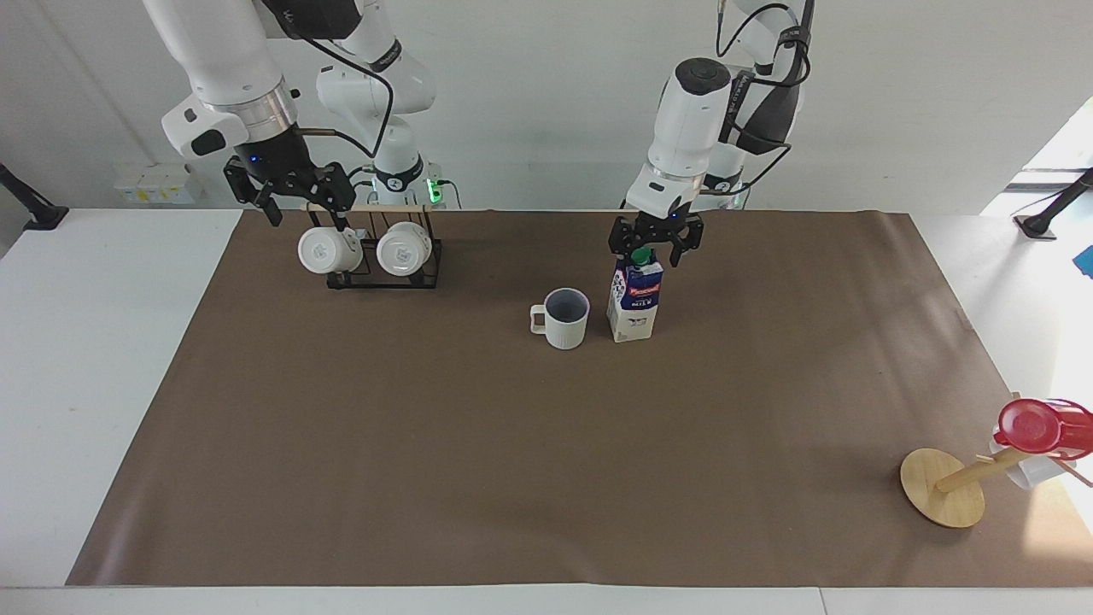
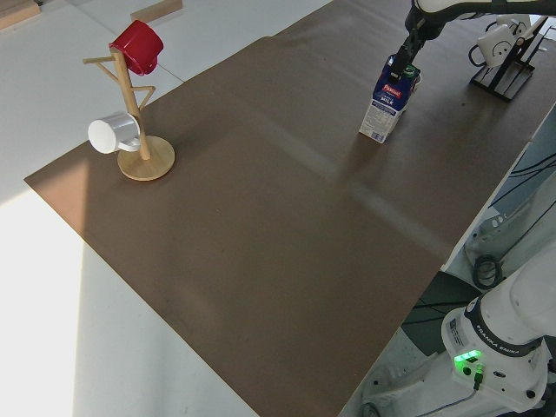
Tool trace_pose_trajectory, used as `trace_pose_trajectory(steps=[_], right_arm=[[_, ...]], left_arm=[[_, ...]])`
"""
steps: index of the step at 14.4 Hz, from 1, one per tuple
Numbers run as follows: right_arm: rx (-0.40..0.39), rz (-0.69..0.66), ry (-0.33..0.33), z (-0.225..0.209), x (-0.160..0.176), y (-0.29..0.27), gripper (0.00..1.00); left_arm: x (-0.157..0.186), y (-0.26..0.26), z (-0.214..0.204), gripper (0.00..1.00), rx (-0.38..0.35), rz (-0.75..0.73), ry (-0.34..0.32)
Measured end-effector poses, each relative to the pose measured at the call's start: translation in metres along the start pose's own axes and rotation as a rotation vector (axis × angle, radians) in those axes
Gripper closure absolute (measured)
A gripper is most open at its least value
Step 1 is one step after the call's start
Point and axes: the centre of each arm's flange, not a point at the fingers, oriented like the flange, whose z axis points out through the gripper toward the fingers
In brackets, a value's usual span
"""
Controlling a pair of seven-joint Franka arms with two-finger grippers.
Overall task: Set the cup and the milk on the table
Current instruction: 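Release the carton beside the mug and withdraw the left gripper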
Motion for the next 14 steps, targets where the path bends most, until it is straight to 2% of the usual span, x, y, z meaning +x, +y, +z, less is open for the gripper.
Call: trace_pose_trajectory(steps=[2,6,9,12,14], right_arm=[[0.0,0.014,0.0,0.0,0.0,-0.001,0.0],[0.0,0.017,0.0,0.0,0.0,-0.002,0.0],[-0.006,0.017,0.001,0.0,0.0,-0.001,0.0],[-0.016,0.01,0.003,0.0,-0.001,-0.004,0.0],[-0.018,0.008,0.003,0.0,-0.001,-0.005,0.0]], left_arm=[[0.002,0.005,-0.028,0.0,0.004,0.004,-0.005],[0.015,-0.003,-0.088,0.0,-0.013,-0.03,0.025],[0.042,-0.053,-0.126,0.0,0.009,-0.09,0.016],[0.065,-0.115,-0.162,0.0,0.034,-0.047,-0.015],[0.07,-0.147,-0.186,0.0,0.047,-0.069,-0.041]])
